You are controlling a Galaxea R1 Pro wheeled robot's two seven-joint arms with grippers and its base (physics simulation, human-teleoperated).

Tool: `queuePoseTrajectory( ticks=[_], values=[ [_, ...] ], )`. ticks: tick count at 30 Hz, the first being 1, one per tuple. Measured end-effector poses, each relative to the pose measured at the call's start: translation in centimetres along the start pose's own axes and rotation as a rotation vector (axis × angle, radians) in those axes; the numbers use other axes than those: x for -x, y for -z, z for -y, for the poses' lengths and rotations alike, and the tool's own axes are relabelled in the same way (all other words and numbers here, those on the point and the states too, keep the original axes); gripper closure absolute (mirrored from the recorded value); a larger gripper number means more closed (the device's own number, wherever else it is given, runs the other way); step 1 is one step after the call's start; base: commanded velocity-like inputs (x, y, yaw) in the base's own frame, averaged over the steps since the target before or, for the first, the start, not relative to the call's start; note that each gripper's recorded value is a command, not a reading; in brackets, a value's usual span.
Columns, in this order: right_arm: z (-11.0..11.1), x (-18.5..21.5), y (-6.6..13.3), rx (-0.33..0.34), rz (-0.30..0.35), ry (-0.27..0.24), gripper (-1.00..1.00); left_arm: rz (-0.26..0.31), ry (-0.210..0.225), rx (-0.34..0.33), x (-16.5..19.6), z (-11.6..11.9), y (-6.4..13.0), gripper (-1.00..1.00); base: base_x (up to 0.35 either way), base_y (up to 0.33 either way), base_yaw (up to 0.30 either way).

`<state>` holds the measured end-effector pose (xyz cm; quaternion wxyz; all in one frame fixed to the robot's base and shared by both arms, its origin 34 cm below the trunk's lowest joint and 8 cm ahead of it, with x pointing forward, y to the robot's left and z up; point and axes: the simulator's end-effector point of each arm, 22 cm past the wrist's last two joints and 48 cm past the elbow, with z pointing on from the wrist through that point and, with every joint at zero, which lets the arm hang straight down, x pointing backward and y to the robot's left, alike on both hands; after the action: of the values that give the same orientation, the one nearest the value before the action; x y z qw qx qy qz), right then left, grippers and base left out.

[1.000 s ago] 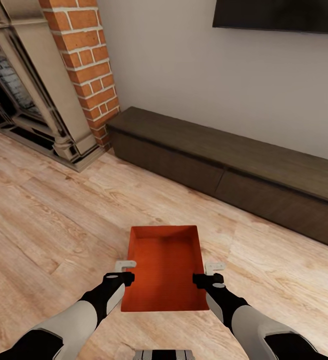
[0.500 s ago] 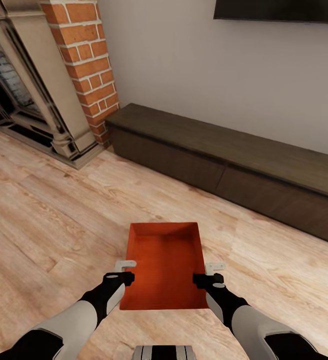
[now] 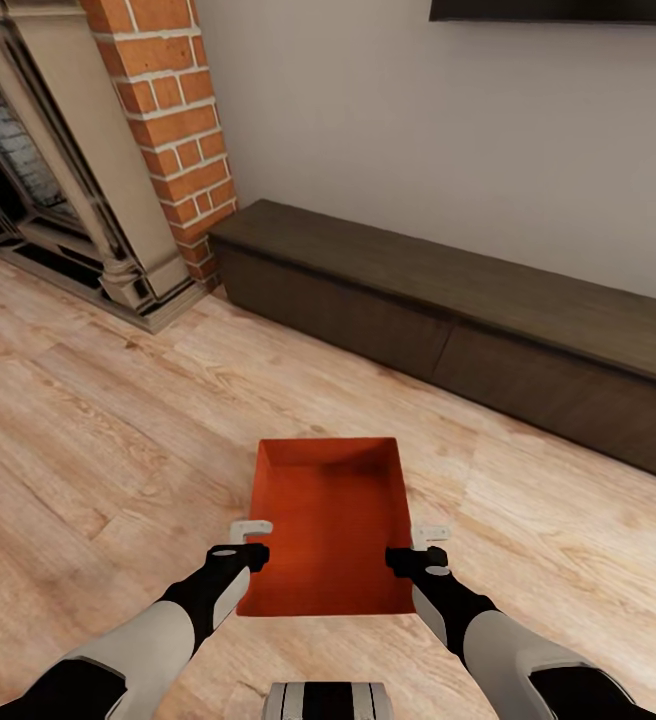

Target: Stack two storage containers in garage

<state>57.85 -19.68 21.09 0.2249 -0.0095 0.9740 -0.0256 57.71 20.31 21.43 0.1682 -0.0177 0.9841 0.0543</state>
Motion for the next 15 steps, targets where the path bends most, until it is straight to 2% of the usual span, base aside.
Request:
queuePoseTrajectory(
  ticks=[15],
  values=[
    [0.21,-0.01,-0.03,-0.002,0.0,0.001,-1.0,0.002,0.0,0.001,0.03,-0.04,-0.01,-1.0,0.0,0.0,0.0]
  ],
)
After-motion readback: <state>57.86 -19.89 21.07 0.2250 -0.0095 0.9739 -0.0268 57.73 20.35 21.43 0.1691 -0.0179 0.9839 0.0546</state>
